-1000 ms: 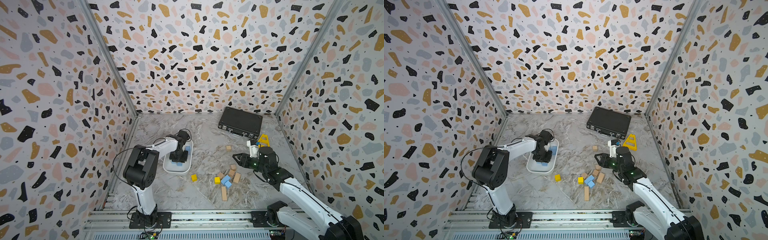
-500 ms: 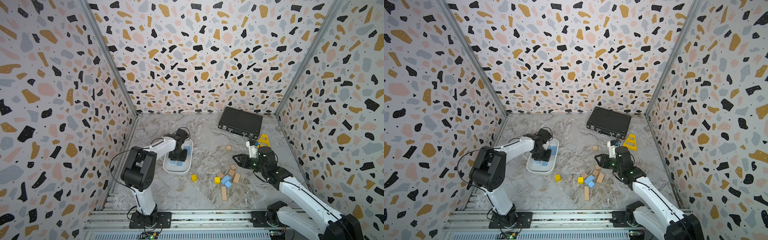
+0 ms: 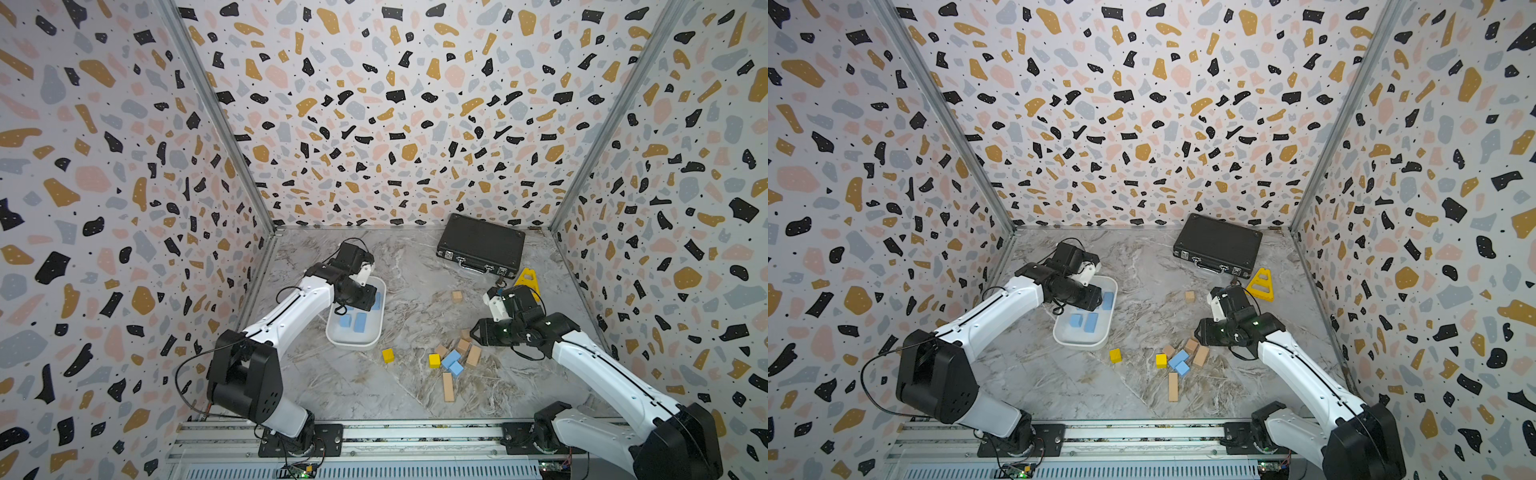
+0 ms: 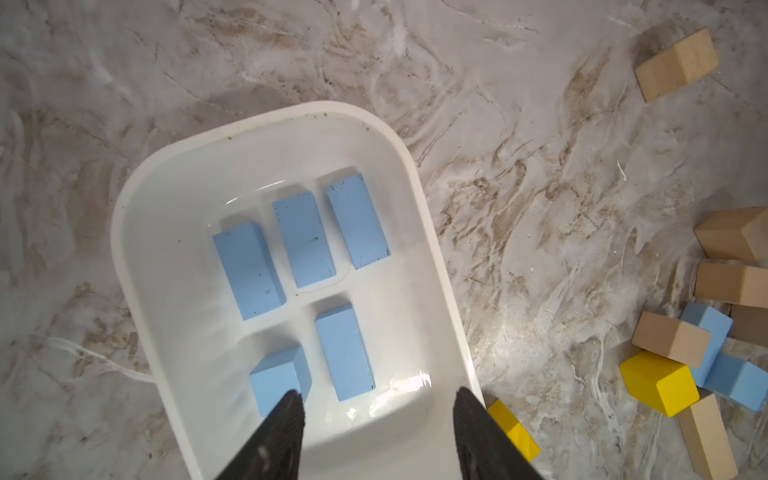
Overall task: Pick out the blue building blocks
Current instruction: Pick up the building block from the center of the board.
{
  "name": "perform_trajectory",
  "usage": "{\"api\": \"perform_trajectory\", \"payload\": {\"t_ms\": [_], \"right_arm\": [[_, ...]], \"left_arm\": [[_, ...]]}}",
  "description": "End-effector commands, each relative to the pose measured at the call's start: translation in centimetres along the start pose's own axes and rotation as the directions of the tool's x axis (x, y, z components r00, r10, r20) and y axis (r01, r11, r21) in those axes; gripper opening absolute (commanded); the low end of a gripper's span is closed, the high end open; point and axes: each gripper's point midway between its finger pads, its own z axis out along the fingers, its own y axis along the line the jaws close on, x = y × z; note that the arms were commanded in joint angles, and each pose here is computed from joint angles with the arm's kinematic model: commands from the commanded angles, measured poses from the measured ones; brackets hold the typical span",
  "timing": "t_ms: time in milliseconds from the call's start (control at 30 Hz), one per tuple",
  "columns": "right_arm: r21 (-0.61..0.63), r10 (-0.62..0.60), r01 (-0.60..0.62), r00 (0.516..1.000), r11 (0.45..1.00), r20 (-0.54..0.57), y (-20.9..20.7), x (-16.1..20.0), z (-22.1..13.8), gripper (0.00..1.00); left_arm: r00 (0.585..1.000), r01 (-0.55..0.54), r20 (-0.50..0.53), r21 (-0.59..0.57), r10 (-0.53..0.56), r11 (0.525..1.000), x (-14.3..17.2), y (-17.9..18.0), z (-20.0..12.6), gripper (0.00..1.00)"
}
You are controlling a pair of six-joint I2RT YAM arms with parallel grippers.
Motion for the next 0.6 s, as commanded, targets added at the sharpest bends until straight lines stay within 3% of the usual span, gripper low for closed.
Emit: {"api": "perform_trajectory", "payload": {"t_ms": [0,233,567], "right_arm": [[0.113,-0.033,0.053,0.986,0.992,-0.166,-1.1,3.2,-0.6,0.49],[0.137,-0.14,0.191,0.94,0.972,-0.311,0.2,4.9,1.3,0.5],[0.106,-0.279,0.347,0.873,0.932,-0.401,2.6,5.7,4.0,0.51]], "left_arm": [[0.998,-0.063,0.009,0.02,0.063,0.998,0.4,-0.3,-0.3,0.59],[0.997,-0.081,0.009,-0.018,0.081,0.997,0.8,0.3,-0.5,0.63],[0.996,-0.009,0.085,-0.109,0.018,0.994,0.7,3.3,-2.3,0.71]]}}
